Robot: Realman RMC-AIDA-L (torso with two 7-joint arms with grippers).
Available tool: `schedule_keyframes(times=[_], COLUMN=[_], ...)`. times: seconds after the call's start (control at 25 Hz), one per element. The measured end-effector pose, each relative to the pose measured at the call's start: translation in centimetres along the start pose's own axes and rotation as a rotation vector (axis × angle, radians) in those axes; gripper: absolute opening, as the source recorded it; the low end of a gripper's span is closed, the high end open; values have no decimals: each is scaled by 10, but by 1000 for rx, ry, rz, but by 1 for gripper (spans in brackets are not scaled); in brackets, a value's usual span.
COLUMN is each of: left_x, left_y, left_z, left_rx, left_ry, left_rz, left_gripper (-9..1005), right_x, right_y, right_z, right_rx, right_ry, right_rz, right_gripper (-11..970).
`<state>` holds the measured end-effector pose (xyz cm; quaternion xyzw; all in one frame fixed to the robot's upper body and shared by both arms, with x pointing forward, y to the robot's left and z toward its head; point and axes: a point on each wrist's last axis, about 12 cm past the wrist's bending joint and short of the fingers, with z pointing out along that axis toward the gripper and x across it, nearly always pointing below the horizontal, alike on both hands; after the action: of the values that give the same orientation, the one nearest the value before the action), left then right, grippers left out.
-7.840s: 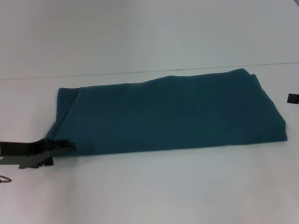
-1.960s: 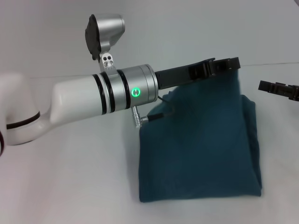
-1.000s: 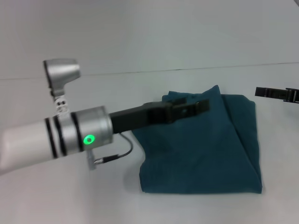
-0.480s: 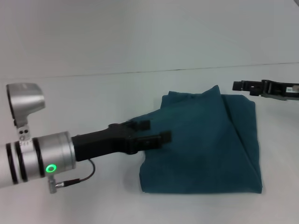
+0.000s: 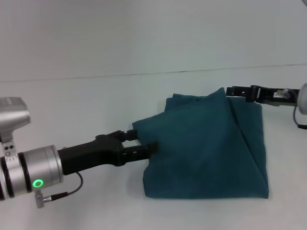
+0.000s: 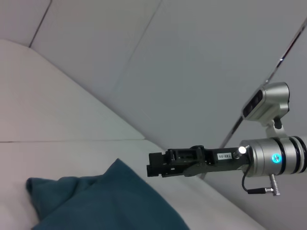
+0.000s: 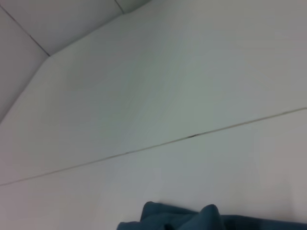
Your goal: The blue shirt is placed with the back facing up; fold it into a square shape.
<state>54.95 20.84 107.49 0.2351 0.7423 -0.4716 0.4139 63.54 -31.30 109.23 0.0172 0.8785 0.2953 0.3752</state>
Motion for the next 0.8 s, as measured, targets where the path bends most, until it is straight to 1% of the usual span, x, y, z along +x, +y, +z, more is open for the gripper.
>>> schedule_keyframes(times=[0.2, 0.64, 0.8], left_x=[0, -1, -2], left_y=[3, 6, 7], left_z=[-4, -6, -7], left_rx=[-14, -30, -37], left_ry=[1, 12, 11], left_rz=[0, 9, 11], left_gripper=[962, 963, 963], right_x=[6, 11, 13], right_y=[6, 20, 23], right_z=[13, 29, 33], right_rx=[30, 25, 27], right_ry=[12, 7, 15], right_rz=[-10, -19, -17], right_gripper=[879, 879, 792])
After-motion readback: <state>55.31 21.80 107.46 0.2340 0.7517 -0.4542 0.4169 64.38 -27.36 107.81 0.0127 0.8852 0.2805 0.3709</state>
